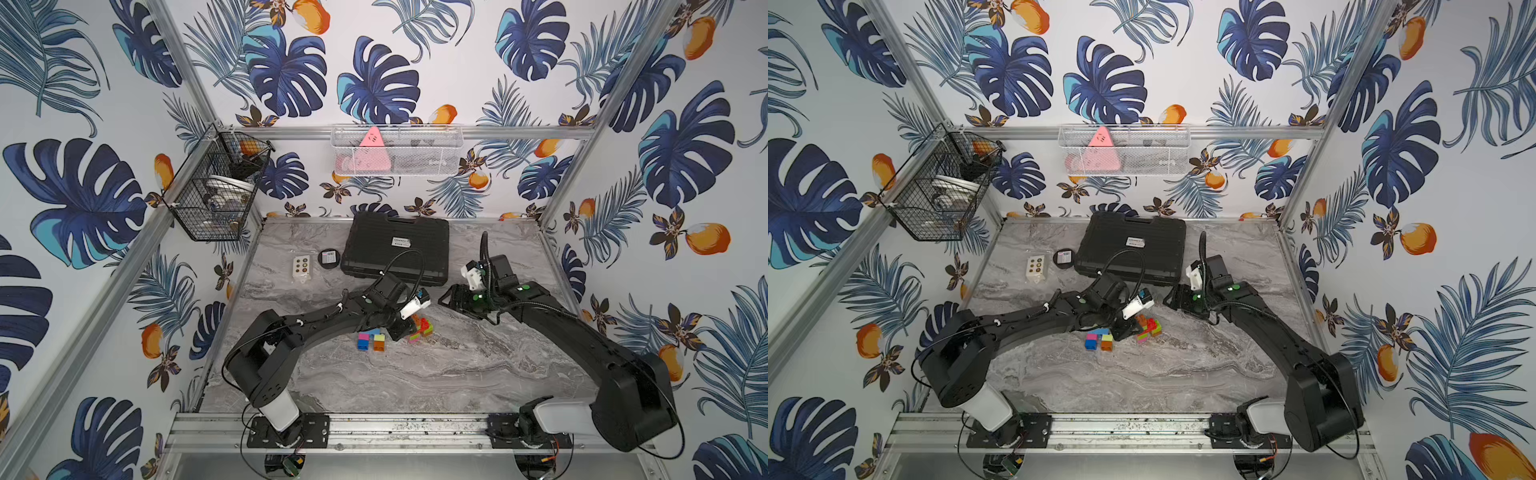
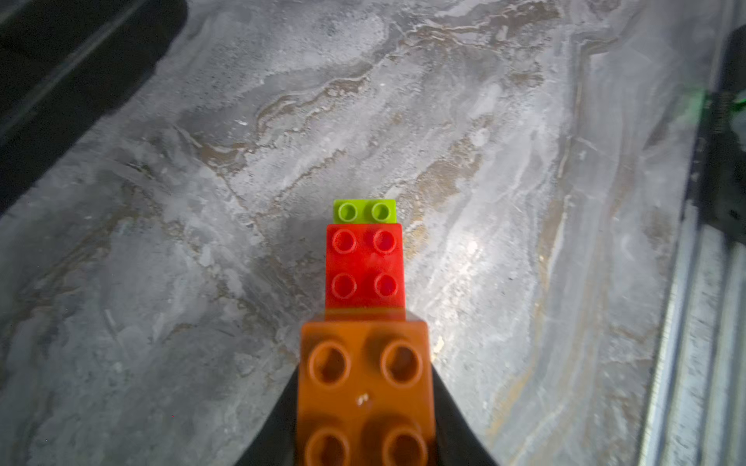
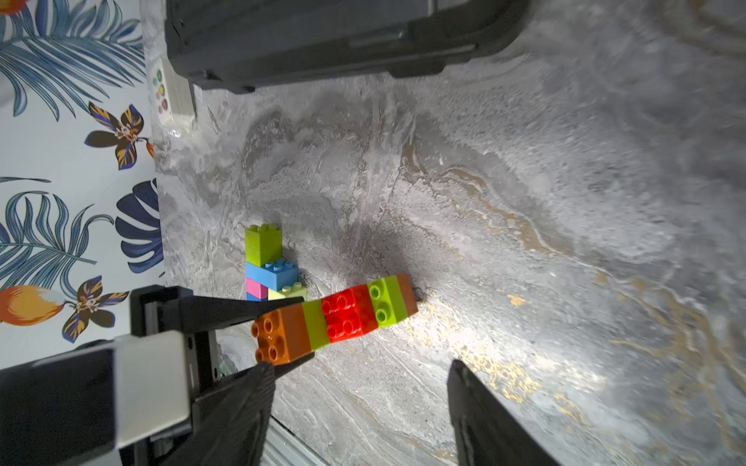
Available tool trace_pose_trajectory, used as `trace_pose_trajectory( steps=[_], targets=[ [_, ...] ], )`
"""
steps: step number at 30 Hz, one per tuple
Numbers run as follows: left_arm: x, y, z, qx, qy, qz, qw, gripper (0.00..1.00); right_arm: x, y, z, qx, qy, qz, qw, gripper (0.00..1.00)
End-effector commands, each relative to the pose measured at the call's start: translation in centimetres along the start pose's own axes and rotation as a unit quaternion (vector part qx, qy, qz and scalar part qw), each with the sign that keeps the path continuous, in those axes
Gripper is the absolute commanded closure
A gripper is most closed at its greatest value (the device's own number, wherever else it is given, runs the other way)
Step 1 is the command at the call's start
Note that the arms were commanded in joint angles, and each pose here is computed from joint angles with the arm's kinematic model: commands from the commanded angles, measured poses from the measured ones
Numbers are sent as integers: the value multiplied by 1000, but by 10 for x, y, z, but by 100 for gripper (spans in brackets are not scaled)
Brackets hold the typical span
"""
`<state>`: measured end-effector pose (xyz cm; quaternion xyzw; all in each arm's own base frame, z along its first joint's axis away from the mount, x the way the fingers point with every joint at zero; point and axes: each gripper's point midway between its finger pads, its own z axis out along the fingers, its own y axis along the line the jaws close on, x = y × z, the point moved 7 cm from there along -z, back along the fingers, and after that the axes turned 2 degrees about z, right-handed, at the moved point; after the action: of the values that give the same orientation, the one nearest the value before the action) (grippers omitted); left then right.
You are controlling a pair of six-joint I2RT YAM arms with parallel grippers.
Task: Assemble the letter h with lego
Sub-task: Pick up the lego brick from the center of the board, then place the lego brick at the center of the board.
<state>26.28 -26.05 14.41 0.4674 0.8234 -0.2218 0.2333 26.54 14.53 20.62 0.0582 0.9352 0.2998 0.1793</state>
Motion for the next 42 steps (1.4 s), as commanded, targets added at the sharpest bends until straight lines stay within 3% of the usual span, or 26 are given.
trace_pose_trajectory(
  steps=[1, 4, 9, 16, 19, 23, 29, 38, 42],
  targets=[
    [6, -20, -9, 92, 17, -12, 996, 100, 6, -14, -22, 71, -37, 21, 997, 29],
    [10, -31, -10, 149, 23, -27, 988, 100, 8, -14, -37, 74, -65, 12, 995, 28],
    [11, -27, -1, 232, 49, -69, 969, 100, 13, -13, -37, 64, -56, 9, 996, 28],
    [12, -15, 9, 225, 60, -83, 969, 99, 17, -15, -31, 56, -36, 5, 998, 27],
    [12, -8, 15, 220, 68, -90, 969, 92, 18, -14, -29, 50, -33, 2, 998, 26],
    [10, 5, 20, 212, 65, -103, 970, 72, 18, -12, -29, 44, -29, -2, 999, 26],
    [9, 21, 29, 204, 71, -113, 970, 55, 19, -14, -29, 45, -31, -6, 998, 26],
    [4, 43, 27, 160, 52, -121, 978, 33, 17, -23, -28, 78, -50, -10, 996, 25],
    [-6, 64, 8, 120, 26, -128, 984, 28, 13, -29, -36, 103, -97, -11, 990, 23]
  ],
)
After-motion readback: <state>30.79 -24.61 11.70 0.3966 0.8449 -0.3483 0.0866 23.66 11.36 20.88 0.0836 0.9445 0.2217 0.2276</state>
